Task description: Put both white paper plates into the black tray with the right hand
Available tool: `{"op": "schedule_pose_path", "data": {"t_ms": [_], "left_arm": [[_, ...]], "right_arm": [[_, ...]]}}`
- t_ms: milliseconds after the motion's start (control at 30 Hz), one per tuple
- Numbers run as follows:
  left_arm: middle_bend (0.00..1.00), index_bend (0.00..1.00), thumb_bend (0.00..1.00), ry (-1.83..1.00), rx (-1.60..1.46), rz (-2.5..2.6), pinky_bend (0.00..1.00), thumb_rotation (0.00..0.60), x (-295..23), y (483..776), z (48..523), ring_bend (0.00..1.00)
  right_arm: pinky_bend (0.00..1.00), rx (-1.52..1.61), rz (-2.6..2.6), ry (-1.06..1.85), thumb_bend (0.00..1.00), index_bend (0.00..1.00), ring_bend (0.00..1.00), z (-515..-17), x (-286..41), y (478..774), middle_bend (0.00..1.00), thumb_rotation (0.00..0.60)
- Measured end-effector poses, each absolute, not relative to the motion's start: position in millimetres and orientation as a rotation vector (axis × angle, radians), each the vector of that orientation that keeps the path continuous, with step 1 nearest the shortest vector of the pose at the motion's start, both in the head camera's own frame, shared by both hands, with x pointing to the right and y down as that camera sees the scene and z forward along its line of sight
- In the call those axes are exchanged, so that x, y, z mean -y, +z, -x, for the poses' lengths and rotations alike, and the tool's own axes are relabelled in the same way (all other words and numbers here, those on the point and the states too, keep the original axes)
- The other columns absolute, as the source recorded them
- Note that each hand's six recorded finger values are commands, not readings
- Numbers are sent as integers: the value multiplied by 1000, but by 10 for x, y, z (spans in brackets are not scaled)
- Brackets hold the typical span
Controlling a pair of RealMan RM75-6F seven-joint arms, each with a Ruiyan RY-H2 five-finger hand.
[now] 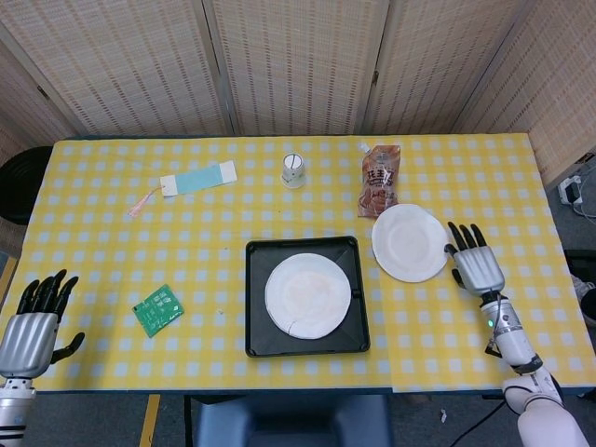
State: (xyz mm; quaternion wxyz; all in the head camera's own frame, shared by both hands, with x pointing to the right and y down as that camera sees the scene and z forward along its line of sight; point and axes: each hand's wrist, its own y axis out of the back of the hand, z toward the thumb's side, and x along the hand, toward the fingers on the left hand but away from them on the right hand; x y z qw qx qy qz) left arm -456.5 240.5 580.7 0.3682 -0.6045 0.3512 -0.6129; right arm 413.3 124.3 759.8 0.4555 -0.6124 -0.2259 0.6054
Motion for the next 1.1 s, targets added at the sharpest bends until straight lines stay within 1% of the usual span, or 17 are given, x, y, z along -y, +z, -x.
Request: {"op": "schedule_pose_path", "data": {"t_ms": [333, 633, 833, 1100], "left_arm": [[0, 0, 295, -1583, -942, 1529, 0, 600, -2391, 5767, 4631, 0], [0, 0, 296, -1599, -946, 1515, 0, 600, -2391, 5748, 4662, 0], [0, 0, 295, -1566, -948, 1509, 0, 600, -2380, 5722, 4644, 0], [0, 0, 296, -1570, -953, 1509, 0, 600, -2389, 5718, 4665, 0]], "right_arm": [[0, 575, 1532, 1490, 425, 365, 0, -3996, -1185, 7671, 0, 600], [0, 568, 1546, 1498, 425, 405, 0, -3948, -1206, 7730, 0, 600], [0, 568, 1564, 1484, 425, 444, 0, -3853, -1175, 7762, 0, 600], [0, 572, 1578, 1482, 429, 521, 0, -3790, -1160, 7796, 0, 600]]}}
